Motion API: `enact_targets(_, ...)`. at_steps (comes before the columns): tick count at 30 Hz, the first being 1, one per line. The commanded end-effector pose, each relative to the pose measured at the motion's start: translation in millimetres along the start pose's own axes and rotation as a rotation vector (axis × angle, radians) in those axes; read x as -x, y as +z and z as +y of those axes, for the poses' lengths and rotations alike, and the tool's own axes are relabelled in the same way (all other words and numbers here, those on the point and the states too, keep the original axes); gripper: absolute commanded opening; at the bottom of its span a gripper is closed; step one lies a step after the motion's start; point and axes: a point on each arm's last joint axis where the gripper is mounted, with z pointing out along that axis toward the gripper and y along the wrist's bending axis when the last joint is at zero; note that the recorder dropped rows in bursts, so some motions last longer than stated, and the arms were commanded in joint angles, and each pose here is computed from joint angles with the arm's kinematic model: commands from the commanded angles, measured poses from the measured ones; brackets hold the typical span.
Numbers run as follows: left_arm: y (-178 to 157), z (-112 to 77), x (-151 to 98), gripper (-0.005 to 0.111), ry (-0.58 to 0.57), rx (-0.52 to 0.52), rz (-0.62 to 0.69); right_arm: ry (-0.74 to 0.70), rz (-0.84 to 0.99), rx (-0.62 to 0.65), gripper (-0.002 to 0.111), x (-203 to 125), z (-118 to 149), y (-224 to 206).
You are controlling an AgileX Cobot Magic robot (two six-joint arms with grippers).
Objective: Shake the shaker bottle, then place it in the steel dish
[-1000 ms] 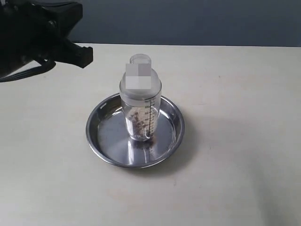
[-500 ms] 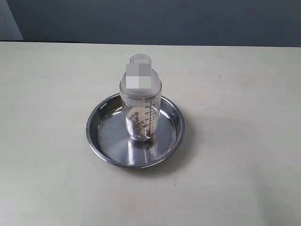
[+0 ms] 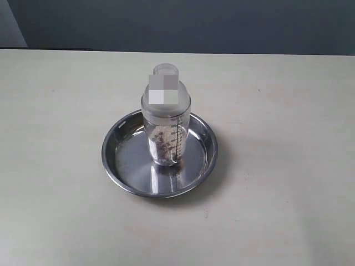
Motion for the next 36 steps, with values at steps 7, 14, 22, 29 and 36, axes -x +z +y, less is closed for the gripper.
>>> enact_targets(7, -6, 3.0, -42, 0.0, -0.007, 0.008, 0.06, -0.005, -0.01, 0.003, -0.001, 1, 0, 0)
enact_targets(14, -9, 4.0, -59, 0.0, -0.012, 0.009, 0.088, -0.005, -0.01, 0.003, -0.001, 1, 0, 0)
enact_targets(22, -14, 3.2, -71, 0.0, -0.006, 0.0, 0.2, -0.005, -0.01, 0.003, -0.001, 1, 0, 0)
enact_targets(29, -15, 3.2, -67, 0.0, 0.008, -0.002, 0.155, -0.005, -0.01, 0.003, -0.001, 1, 0, 0)
enact_targets(36, -15, 3.3, -64, 0.0, 0.008, -0.001, 0.121, -0.005, -0.01, 0.003, -0.001, 1, 0, 0)
